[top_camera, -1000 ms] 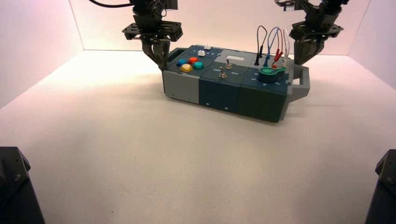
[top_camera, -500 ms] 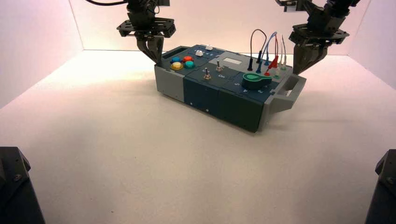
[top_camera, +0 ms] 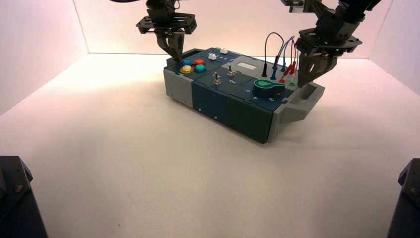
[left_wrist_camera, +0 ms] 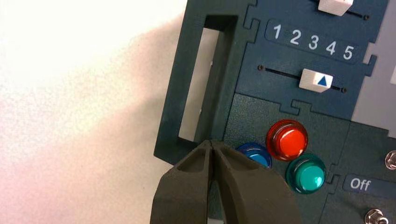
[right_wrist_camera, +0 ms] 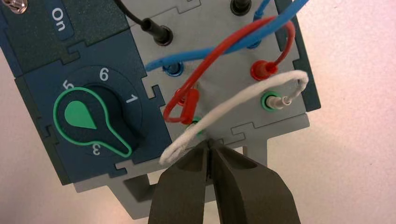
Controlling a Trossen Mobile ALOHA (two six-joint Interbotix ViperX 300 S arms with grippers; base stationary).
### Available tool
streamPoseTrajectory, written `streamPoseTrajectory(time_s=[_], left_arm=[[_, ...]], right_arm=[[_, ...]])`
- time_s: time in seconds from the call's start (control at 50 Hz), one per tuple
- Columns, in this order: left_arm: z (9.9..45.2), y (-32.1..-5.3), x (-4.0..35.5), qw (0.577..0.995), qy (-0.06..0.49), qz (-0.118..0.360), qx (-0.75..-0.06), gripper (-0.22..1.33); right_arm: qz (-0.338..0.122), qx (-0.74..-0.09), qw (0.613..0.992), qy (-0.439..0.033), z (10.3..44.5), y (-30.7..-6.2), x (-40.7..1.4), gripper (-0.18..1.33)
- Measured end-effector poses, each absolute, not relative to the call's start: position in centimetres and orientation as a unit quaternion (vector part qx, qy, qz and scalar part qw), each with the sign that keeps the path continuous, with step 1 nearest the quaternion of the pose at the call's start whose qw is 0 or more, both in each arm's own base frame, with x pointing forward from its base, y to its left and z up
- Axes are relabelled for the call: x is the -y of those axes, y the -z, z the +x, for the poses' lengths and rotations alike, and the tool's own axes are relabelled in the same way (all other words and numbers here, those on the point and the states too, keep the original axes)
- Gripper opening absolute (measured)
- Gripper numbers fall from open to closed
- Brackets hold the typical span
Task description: Rotate the box clockwise.
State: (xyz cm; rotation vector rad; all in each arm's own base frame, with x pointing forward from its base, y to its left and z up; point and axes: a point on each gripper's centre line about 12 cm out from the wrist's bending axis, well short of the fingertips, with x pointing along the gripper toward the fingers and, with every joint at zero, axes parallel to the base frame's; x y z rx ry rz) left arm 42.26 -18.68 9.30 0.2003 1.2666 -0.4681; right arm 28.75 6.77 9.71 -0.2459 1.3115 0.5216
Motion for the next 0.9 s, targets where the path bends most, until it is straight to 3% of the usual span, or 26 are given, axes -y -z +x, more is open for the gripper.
streamPoseTrajectory(time_s=[0.26,0.54,0.9], left_arm=[[42.3,-9.5,18.5,0.775,0.217,0.096,-0.586,-0.16],[42.1,-12.0,18.4,0.784,0.224,0.098,-0.571,-0.16],[38.3,-12.8,16.9,0.758,0.224,0.100,-0.604,-0.16]], right_arm=[[-0.110,-0.593,0.762,-0.235,28.3,-10.8,-6.7,-0.14],[-0.108,-0.584,0.770,-0.234,27.6,-12.2,-6.6,-0.14],[-0.101,-0.575,0.791,-0.182,28.7,-11.7,-4.3,-0.14]])
